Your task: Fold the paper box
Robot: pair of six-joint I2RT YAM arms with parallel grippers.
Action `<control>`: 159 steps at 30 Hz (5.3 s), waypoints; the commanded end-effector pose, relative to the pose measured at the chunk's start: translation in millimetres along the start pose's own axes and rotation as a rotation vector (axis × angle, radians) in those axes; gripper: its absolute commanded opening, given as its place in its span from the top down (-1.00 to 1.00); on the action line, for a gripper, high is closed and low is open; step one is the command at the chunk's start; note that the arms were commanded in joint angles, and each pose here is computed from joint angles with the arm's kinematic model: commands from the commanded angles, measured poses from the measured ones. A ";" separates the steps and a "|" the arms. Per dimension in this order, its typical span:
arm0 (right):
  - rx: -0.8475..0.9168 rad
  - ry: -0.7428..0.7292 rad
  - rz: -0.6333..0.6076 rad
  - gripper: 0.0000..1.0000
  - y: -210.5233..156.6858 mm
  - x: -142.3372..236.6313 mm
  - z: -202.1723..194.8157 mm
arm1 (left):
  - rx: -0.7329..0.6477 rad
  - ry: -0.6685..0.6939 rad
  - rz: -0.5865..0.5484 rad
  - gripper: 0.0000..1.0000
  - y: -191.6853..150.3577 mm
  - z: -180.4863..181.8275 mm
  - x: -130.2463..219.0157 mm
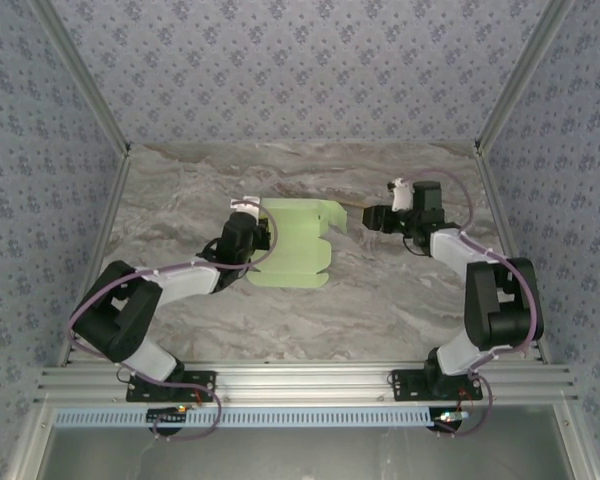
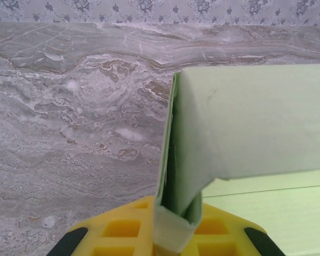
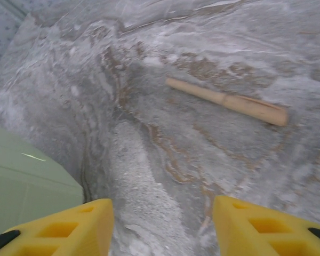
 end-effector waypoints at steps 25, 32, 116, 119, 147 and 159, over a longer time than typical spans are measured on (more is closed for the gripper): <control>0.327 0.356 0.138 0.11 -22.3 -30.6 82.4 | 0.020 -0.036 -0.004 0.74 8.3 -2.4 2.3; 0.379 0.375 0.135 0.08 -23.6 -34.8 96.6 | 0.022 -0.045 -0.006 0.74 9.8 -4.1 2.4; 0.309 -0.671 -0.286 0.68 -19.6 -74.3 149.1 | 0.045 -0.017 -0.004 0.74 9.8 -6.0 4.2; 0.281 -0.690 -0.290 0.69 -21.6 -74.4 148.3 | 0.053 -0.009 -0.005 0.74 10.1 -5.3 4.4; 0.297 -0.284 -0.084 -0.39 -50.7 -33.8 170.3 | 0.015 0.055 0.018 0.75 9.8 -0.2 -0.4; 0.421 -0.122 -0.022 -0.42 -26.0 27.4 179.5 | -0.061 0.016 0.021 0.77 0.8 2.8 -1.9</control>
Point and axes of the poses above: each hand's point on the last joint's axis, 136 mm out from that joint toward the fingers, its own x axis back along the fingers, its own z axis along the line the jaws close on, y = z × x, the point moved 8 cm from there along x, back along the fingers, and after that the axes turned 9 degrees about -x, right-handed, at the moved point
